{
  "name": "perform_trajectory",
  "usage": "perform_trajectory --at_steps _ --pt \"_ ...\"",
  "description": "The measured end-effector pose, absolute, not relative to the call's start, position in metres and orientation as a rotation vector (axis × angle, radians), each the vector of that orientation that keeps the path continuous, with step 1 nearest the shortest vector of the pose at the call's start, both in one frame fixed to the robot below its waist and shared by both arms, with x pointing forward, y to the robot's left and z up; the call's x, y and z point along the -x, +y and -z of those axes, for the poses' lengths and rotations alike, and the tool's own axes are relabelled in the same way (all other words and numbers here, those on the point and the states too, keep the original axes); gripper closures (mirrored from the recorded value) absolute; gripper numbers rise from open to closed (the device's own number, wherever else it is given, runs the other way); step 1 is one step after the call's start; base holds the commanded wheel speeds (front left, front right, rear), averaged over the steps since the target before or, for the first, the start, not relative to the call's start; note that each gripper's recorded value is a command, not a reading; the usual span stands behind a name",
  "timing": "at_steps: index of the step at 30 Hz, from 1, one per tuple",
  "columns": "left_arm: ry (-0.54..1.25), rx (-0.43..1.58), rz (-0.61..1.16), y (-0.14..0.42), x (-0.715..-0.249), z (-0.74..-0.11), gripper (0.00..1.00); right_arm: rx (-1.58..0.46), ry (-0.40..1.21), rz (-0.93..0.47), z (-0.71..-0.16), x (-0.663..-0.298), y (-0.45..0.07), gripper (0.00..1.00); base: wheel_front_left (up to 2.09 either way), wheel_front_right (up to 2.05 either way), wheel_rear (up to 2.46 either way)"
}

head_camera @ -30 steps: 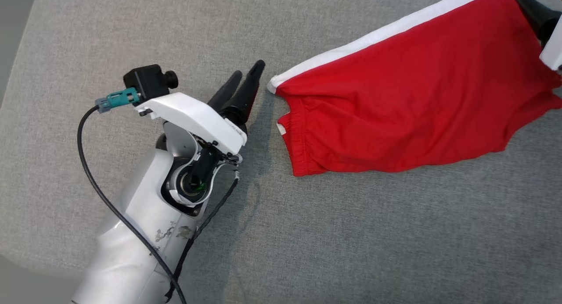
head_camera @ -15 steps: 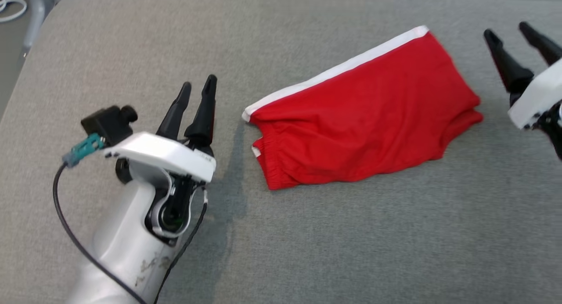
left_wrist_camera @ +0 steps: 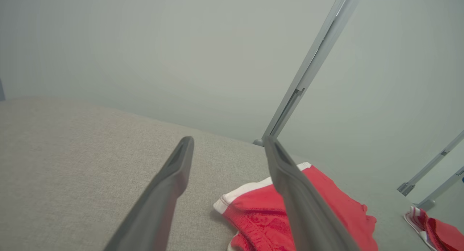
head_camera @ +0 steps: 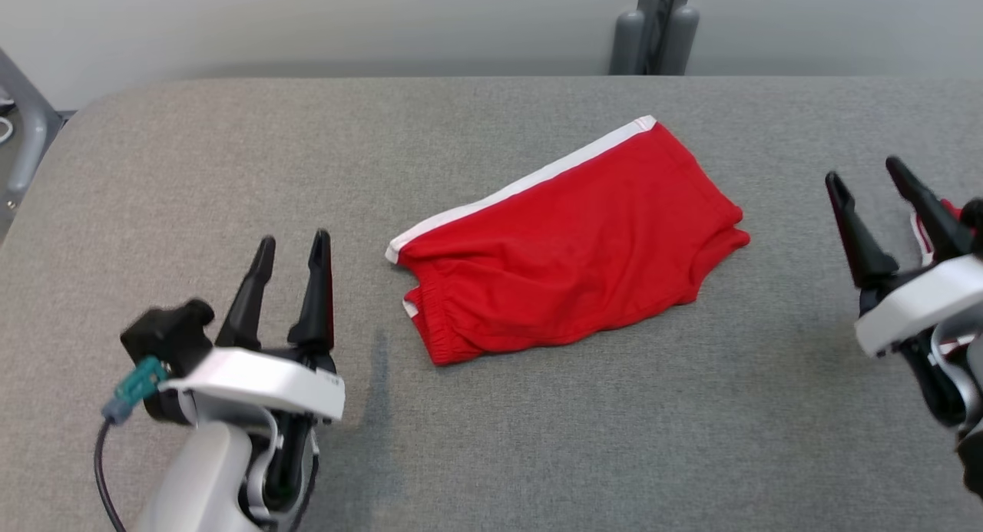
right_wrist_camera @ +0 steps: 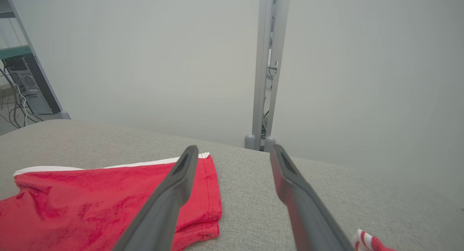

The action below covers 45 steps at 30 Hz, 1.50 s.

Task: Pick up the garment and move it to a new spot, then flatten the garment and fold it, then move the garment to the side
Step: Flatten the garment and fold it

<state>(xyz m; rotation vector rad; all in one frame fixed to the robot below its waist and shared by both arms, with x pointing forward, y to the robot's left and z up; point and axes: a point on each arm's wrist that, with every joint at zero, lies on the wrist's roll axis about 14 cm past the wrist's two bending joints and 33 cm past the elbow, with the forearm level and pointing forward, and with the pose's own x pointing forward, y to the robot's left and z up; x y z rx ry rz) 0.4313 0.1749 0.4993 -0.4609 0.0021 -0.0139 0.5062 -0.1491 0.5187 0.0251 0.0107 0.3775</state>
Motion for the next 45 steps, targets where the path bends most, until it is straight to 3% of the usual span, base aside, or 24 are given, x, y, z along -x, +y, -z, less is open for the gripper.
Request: perform_trajectory --at_steps 6,19,32,45 --pt "-0.002 0.402 0.002 0.168 -0.403 -0.492 0.0 0.034 -0.03 -0.332 -0.514 -0.474 -0.158 0.0 0.0 0.0 0.0" --pt "0.019 0.292 0.009 0.166 -0.36 -0.475 0.0 -0.088 0.005 -0.23 -0.483 -0.417 -0.147 0.0 0.0 0.0 0.0" --pt "0.017 0.306 -0.005 0.166 -0.353 -0.476 0.0 -0.129 0.038 -0.216 -0.472 -0.411 -0.142 0.0 0.0 0.0 0.0" --pt "0.043 0.315 -0.038 0.17 -0.349 -0.468 0.0 -0.459 0.332 -0.145 -0.415 -0.437 -0.126 0.0 0.0 0.0 0.0"
